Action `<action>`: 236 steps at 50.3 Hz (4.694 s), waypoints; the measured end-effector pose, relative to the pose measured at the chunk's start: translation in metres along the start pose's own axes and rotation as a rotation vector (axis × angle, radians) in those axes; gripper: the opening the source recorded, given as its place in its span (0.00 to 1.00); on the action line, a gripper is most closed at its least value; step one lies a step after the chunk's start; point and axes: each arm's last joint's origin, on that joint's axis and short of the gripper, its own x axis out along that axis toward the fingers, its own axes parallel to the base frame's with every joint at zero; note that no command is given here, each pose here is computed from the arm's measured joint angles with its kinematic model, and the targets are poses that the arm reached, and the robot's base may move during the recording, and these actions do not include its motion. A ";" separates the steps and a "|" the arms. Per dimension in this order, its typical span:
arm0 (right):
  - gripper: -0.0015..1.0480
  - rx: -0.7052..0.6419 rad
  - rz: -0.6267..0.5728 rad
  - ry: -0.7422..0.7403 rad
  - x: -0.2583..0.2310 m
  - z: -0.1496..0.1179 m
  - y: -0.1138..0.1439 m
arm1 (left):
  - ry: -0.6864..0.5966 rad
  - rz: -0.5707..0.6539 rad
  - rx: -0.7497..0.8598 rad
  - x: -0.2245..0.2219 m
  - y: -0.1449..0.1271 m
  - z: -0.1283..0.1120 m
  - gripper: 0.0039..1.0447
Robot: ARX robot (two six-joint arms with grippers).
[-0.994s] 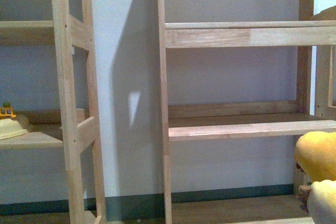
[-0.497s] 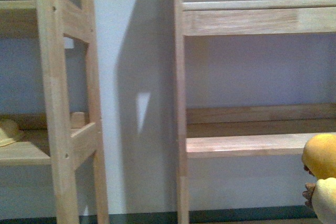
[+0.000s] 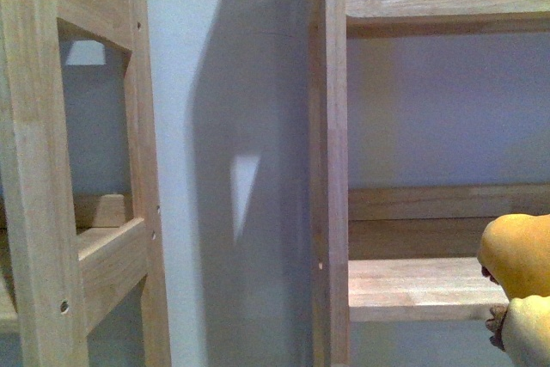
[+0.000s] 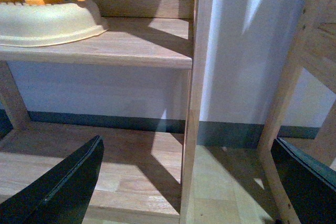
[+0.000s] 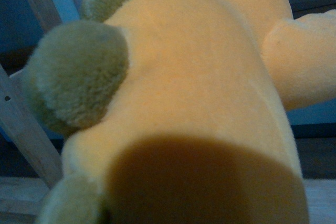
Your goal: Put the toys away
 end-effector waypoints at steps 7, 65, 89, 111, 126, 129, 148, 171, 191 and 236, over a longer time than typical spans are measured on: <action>0.20 0.000 0.000 0.001 0.000 0.000 0.000 | 0.001 0.000 0.000 0.000 0.000 0.000 0.95; 0.20 -0.310 -0.065 -0.394 0.022 0.233 0.038 | 0.001 0.000 0.000 0.000 0.000 0.000 0.95; 0.20 -0.437 -0.042 -0.518 0.018 0.340 0.060 | 0.001 0.000 0.000 0.000 0.000 0.000 0.95; 0.20 -0.415 -0.078 -0.513 0.064 0.391 0.060 | 0.001 0.000 0.000 0.000 0.000 0.000 0.95; 0.20 -0.256 -0.094 -0.449 0.132 0.401 0.053 | 0.001 0.000 0.000 0.000 0.000 0.000 0.95; 0.20 -0.214 -0.094 -0.436 0.146 0.399 0.054 | 0.001 0.000 0.000 0.000 0.000 0.000 0.95; 0.20 -0.037 -0.045 -0.358 0.220 0.374 0.065 | 0.001 0.000 0.000 0.000 0.000 0.000 0.95; 0.20 0.298 0.087 -0.072 0.296 0.317 0.091 | 0.001 0.000 0.000 0.000 0.000 0.000 0.95; 0.20 0.498 0.188 -0.011 0.299 0.313 0.110 | 0.001 0.000 0.000 0.000 0.000 0.000 0.95; 1.00 0.453 0.144 -0.131 0.235 0.339 0.130 | 0.001 0.000 0.000 0.000 0.000 0.000 0.95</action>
